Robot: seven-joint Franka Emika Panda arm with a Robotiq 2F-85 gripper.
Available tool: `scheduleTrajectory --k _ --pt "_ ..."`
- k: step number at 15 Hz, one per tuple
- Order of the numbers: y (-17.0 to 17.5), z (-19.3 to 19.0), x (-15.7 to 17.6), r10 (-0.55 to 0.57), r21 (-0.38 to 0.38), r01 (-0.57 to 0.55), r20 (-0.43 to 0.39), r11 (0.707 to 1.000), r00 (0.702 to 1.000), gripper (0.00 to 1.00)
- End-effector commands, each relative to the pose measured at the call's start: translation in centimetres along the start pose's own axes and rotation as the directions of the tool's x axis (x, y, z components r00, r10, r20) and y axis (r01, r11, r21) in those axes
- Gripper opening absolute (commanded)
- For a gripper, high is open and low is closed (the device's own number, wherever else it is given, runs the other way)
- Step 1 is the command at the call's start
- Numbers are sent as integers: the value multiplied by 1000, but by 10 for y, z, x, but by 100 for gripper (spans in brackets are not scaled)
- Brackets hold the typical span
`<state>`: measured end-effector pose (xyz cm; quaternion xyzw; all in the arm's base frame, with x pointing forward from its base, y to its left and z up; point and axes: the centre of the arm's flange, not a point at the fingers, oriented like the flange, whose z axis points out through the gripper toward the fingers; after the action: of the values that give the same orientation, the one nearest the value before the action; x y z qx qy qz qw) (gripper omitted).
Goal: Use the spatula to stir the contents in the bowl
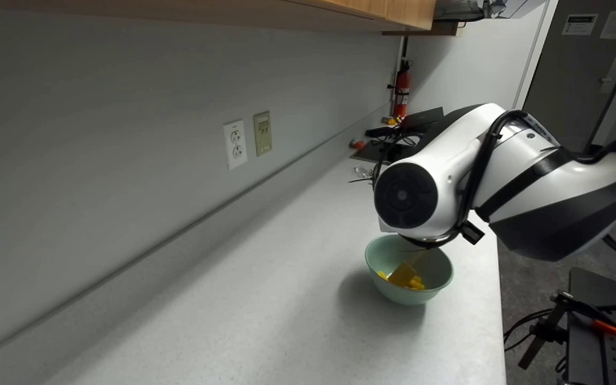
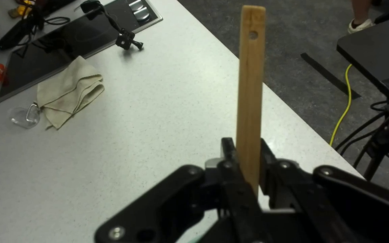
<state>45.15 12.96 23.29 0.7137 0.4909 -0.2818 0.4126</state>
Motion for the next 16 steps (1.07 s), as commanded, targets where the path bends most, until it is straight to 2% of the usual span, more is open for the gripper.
scheduleTrajectory --k 1,16 --pt "4 1 5 31 -37 -32 -17 999 999 4" --pt "2 1 5 36 2 -36 2 999 999 4"
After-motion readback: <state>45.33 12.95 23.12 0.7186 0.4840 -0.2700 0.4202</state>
